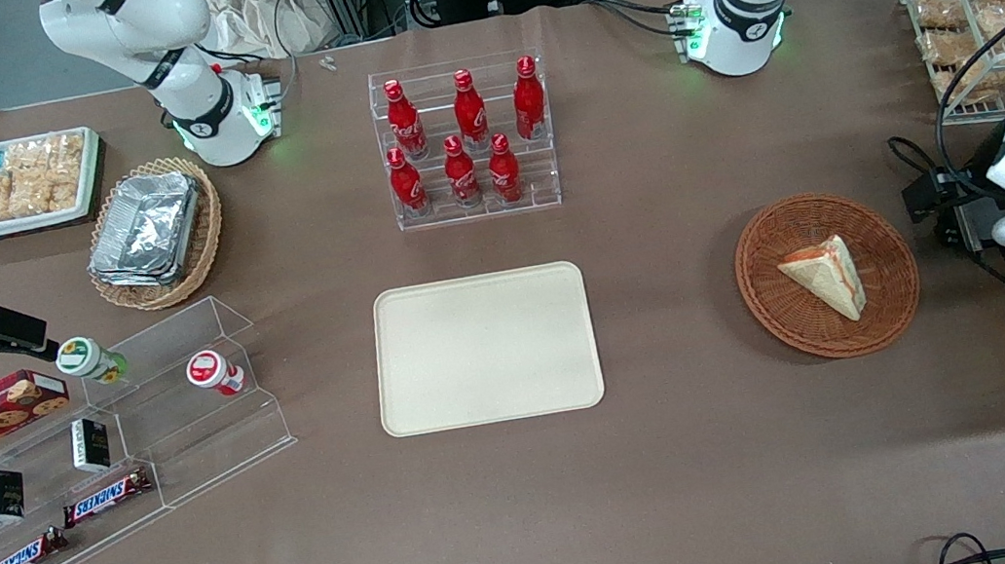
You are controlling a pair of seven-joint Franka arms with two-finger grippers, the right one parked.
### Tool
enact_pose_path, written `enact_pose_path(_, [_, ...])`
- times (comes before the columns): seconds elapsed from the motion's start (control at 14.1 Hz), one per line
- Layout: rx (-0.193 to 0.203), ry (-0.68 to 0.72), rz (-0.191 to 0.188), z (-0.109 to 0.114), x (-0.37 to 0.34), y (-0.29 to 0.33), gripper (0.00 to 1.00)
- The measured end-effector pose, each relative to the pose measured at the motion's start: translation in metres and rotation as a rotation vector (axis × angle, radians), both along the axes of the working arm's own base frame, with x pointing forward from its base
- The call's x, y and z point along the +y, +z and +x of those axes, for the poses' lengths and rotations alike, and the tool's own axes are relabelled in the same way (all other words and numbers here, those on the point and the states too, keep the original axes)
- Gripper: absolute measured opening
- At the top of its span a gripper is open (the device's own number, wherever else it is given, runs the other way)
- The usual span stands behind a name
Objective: Place sandwich from basket to tray
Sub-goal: 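Move the left gripper over the wrapped sandwich in the wicker basket, then lower the left gripper and close it on the wrapped sandwich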
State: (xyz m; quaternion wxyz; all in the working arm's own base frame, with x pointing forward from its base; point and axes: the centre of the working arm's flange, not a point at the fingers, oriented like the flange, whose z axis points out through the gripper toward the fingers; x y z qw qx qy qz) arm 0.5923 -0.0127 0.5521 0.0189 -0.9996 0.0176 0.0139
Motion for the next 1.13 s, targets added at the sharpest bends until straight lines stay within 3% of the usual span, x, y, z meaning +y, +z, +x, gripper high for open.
enact_pose_path(0.21, [0.03,-0.002,0.004,0.005,-0.001,-0.01,1.0])
enact_pose_path(0.42, [0.085,0.006,0.006,0.013,0.0,-0.04,1.0])
enact_pose_path(0.57, [0.112,0.068,-0.014,0.019,0.002,-0.072,1.0])
enact_pose_path(0.71, [0.095,0.171,-0.02,0.02,0.004,-0.103,1.0])
enact_pose_path(0.99, [0.037,0.507,-0.008,0.011,0.006,-0.161,1.0])
enact_pose_path(1.13, [0.042,0.572,-0.002,0.001,0.007,-0.189,1.0])
